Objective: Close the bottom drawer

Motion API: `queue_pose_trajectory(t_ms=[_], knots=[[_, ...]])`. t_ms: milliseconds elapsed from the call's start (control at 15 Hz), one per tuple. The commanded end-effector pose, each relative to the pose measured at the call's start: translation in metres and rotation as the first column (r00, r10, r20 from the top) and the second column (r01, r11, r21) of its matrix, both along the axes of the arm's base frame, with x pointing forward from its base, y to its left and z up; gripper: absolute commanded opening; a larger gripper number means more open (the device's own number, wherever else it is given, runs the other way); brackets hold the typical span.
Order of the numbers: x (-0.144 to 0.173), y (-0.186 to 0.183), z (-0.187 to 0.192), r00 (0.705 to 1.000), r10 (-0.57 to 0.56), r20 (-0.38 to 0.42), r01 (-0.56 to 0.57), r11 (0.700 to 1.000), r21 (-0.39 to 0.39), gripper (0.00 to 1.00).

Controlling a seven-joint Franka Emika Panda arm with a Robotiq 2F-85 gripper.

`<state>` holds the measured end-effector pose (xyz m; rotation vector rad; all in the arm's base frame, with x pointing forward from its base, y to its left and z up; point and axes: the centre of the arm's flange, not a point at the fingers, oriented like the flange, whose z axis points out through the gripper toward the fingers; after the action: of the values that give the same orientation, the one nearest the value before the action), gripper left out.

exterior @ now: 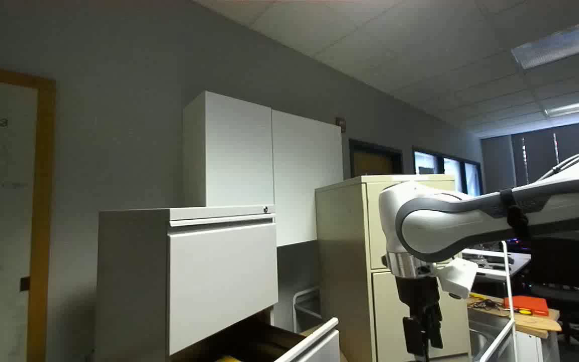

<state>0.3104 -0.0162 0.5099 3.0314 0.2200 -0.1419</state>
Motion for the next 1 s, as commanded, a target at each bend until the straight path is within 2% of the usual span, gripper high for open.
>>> queue_pose_trajectory(t_ms=[0, 533, 667, 933], knots=[[0.000, 0.000, 0.000, 1.000, 0.000, 0.000, 0.000, 1.000, 0.000, 1.00], [0.000, 0.000, 0.000, 1.000, 0.000, 0.000, 0.000, 1.000, 0.000, 1.00], [0.006, 0.000, 0.001, 1.000, -0.019, 0.001, 0.019, 1.000, -0.013, 1.00], [0.032, 0.006, 0.003, 0.998, -0.007, 0.065, 0.009, 0.999, -0.041, 1.00]])
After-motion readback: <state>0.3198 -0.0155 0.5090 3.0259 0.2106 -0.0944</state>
